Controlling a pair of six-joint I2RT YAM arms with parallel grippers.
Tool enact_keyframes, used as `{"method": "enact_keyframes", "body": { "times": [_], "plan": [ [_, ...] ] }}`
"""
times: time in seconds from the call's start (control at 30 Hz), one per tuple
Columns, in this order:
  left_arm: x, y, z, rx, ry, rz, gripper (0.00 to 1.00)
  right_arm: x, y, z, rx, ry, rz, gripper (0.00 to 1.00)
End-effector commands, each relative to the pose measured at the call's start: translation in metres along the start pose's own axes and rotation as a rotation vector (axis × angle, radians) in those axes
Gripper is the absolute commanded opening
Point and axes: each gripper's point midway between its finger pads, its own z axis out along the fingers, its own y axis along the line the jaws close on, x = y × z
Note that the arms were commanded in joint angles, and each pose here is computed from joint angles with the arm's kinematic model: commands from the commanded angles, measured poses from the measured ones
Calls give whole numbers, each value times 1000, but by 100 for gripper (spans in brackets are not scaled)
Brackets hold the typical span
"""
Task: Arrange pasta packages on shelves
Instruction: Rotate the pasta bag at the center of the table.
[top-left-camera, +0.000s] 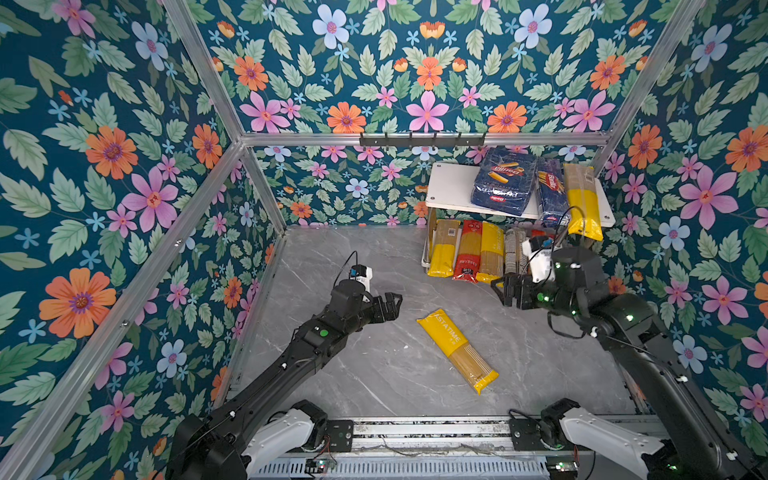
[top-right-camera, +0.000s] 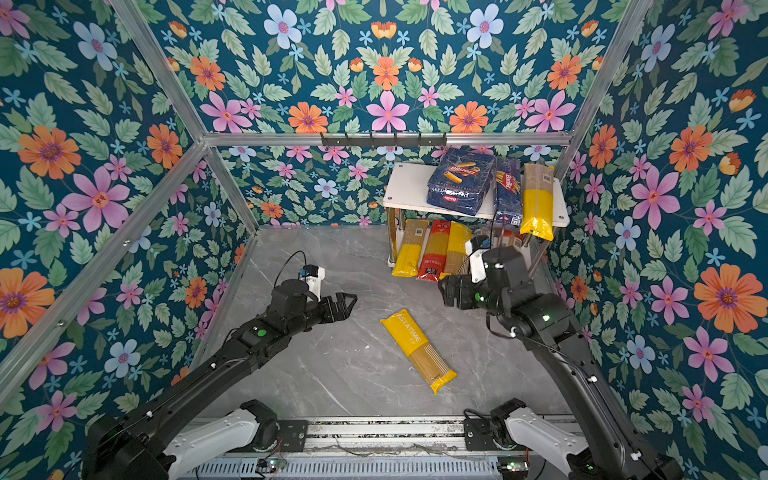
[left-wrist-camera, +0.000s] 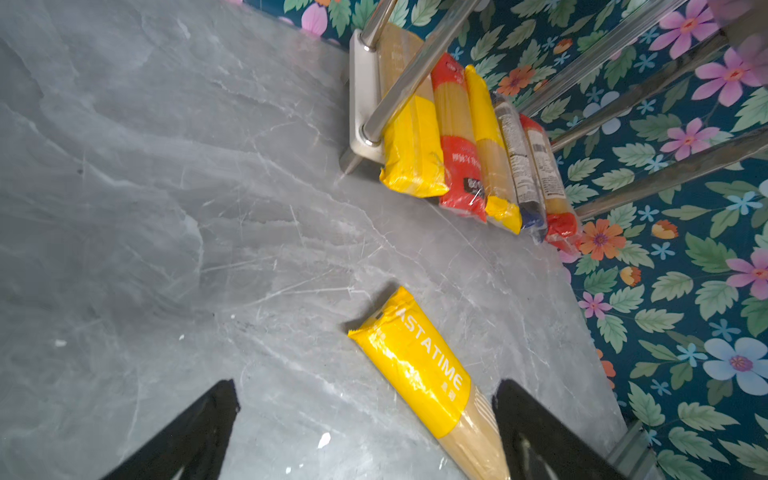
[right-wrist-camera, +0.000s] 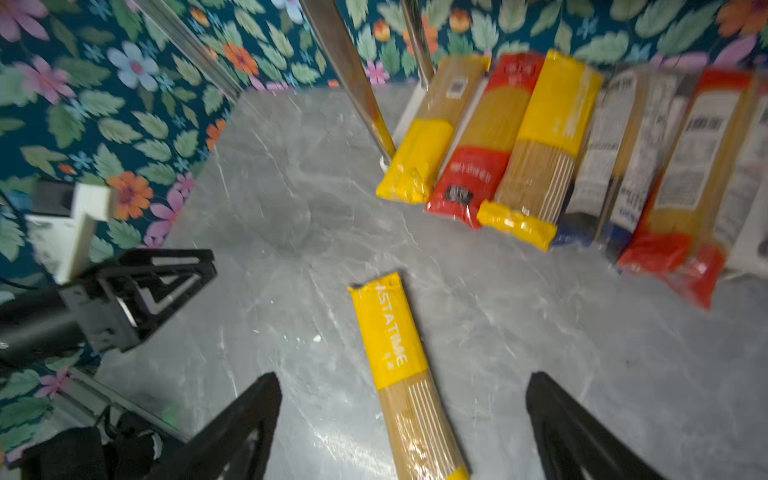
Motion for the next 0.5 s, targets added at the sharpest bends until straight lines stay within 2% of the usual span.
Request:
{"method": "enact_keyframes", "body": {
  "times": [0.0,0.17,0.47],
  "plan": [
    [12,9,-4,-11,-8,-46,100,44,-13,19,59,82,82,93],
    [41,40,-8,-81,4,-85,100,111,-23,48,97,226,120,93],
    [61,57,-12,-104,6,-118,100,170,-32,76,75,340,204,93]
  ]
}}
